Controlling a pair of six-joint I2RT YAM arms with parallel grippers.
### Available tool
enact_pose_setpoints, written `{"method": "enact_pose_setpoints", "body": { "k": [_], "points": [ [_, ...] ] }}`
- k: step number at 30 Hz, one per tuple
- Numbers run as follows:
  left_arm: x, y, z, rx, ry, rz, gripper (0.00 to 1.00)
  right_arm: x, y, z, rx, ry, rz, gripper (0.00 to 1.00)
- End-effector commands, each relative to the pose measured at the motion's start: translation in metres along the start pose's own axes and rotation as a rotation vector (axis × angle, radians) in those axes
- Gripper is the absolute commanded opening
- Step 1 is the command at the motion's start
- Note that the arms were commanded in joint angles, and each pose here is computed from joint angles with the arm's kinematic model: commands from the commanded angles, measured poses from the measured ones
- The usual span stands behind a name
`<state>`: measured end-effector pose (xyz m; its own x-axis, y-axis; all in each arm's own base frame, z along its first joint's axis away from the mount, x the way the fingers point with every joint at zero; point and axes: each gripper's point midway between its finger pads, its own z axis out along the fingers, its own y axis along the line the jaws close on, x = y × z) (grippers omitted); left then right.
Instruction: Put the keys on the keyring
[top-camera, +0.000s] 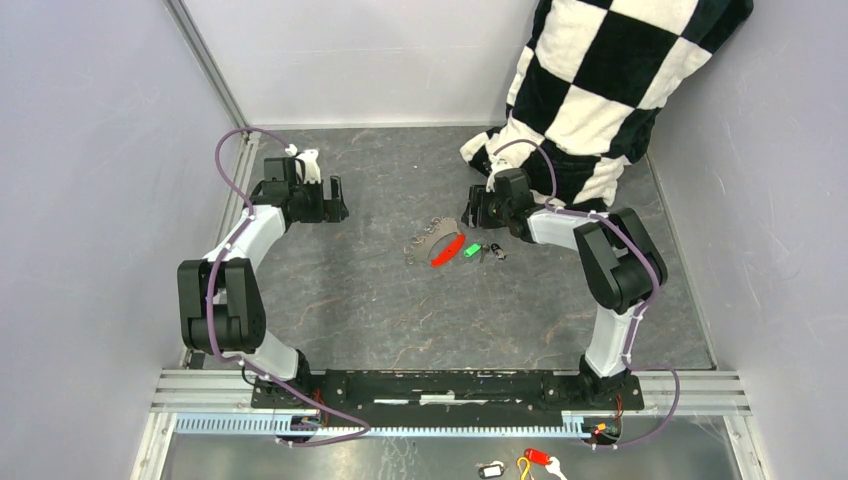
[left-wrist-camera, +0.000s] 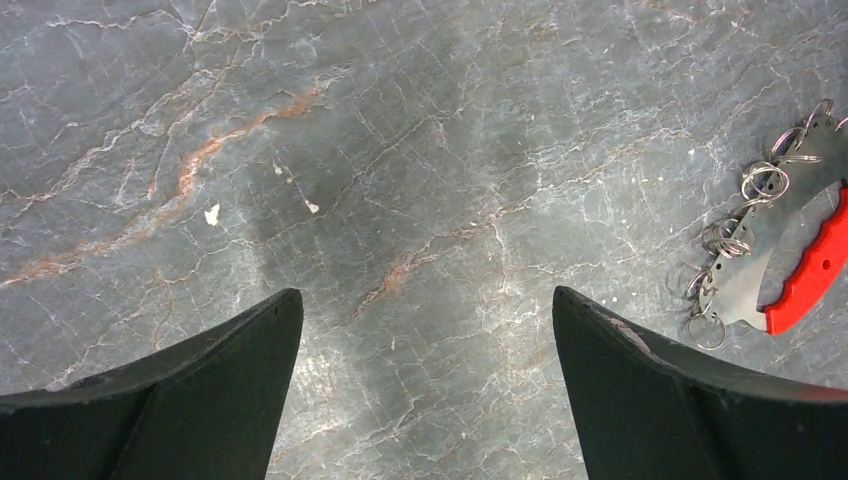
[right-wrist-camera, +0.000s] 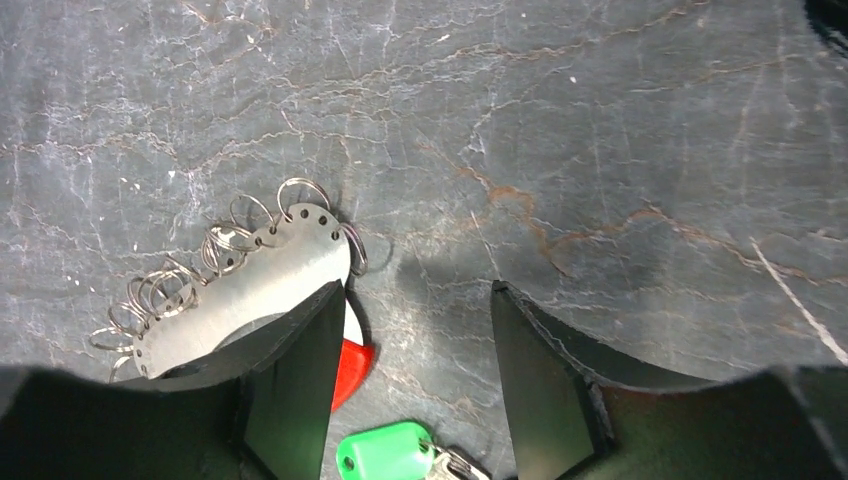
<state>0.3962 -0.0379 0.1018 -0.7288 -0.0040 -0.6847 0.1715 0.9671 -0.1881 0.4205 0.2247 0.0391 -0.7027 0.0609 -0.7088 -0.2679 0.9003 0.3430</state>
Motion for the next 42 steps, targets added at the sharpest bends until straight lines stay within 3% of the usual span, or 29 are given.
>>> {"method": "enact_pose_setpoints", "body": {
  "k": [1, 10, 25, 29, 36, 42],
  "points": [
    [-0.021, -0.002, -0.011, 0.011, -0.048, 0.045, 1.00, -0.017, 0.025, 0.011, -0.076, -0.012, 0.006, 0.59],
    [-0.017, 0.000, -0.018, -0.012, -0.048, 0.044, 1.00, -0.005, 0.032, 0.030, -0.077, 0.039, 0.020, 0.42],
    [-0.019, -0.003, -0.026, -0.005, -0.063, 0.059, 1.00, 0.000, 0.019, 0.025, 0.004, 0.048, 0.039, 0.39],
    [-0.018, -0.003, -0.029, -0.009, -0.061, 0.067, 1.00, -0.002, 0.024, 0.030, -0.007, 0.050, 0.050, 0.30],
    [-0.018, -0.011, -0.030, 0.036, -0.044, 0.064, 1.00, -0.017, 0.034, 0.030, -0.039, 0.015, 0.058, 0.01],
    [-0.034, -0.030, -0.040, 0.132, -0.043, 0.074, 1.00, -0.077, 0.078, 0.007, -0.164, -0.125, -0.036, 0.00]
  ]
}}
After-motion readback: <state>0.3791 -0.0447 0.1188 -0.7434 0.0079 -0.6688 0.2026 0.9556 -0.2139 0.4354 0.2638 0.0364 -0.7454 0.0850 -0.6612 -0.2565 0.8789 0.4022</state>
